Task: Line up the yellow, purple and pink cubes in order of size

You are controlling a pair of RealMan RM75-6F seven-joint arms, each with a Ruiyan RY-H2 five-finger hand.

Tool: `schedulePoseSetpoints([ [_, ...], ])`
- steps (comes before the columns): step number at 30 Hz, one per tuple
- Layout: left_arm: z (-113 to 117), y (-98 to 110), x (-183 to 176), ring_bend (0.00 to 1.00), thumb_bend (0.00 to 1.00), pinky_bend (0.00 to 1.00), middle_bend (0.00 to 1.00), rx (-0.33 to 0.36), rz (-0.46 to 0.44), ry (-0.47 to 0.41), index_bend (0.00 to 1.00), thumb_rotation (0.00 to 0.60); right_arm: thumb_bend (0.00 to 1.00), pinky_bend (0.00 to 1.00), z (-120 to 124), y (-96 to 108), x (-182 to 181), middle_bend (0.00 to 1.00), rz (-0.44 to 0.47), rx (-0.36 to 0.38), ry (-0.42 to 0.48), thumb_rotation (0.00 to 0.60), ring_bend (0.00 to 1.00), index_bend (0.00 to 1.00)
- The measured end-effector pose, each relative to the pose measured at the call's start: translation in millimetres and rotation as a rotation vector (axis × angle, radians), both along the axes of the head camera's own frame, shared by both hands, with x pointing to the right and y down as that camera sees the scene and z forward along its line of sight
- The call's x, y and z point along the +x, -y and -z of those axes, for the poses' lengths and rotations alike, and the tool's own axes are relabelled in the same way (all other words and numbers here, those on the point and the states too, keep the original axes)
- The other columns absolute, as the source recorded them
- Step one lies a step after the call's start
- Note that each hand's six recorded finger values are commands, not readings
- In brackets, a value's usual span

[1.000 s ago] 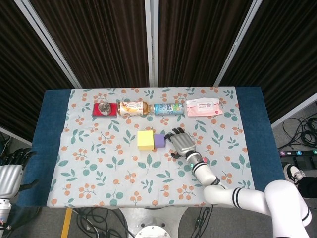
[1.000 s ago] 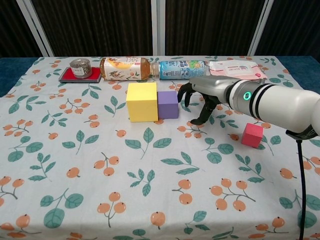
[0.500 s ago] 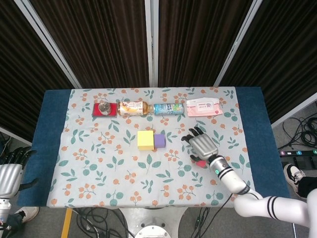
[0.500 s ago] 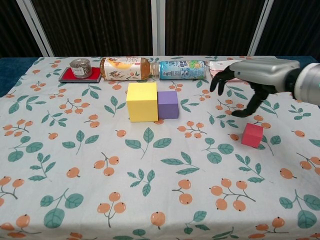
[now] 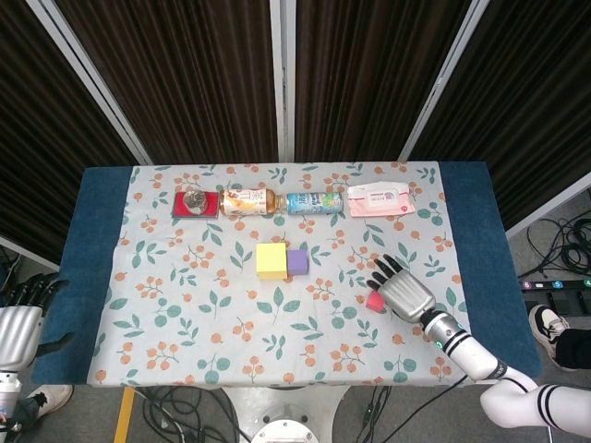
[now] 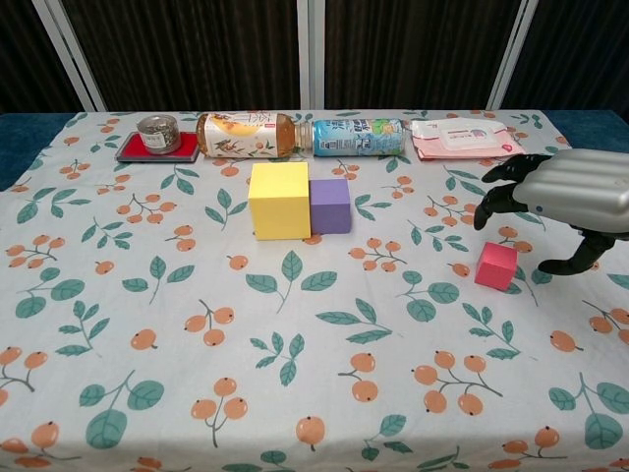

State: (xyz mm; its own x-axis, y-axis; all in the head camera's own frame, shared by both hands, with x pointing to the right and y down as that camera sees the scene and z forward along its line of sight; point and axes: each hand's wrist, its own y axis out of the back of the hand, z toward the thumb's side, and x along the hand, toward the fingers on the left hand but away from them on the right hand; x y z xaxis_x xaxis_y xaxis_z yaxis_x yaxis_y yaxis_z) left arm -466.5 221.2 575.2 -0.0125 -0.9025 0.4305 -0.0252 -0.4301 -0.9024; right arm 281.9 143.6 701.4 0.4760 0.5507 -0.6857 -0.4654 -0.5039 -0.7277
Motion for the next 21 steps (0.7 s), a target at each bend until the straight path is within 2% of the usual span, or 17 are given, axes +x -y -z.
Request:
schedulePoseSetpoints([
  [9, 2.0, -1.2, 0.5, 0.14, 0.01, 0.19, 0.25, -0.002, 0.001, -0.006, 0.26, 0.6, 0.18, 0.01, -11.7, -8.1, -4.7, 0.21, 0.024, 0.014, 0.004, 0.6, 0.01, 0.24],
  [21, 0.4, -3.4, -1.6, 0.14, 0.01, 0.19, 0.25, -0.009, 0.008, -0.008, 0.26, 0.6, 0.19, 0.01, -22.5, -8.2, -12.7, 0.22, 0.015, 0.014, 0.02, 0.6, 0.02, 0.34],
])
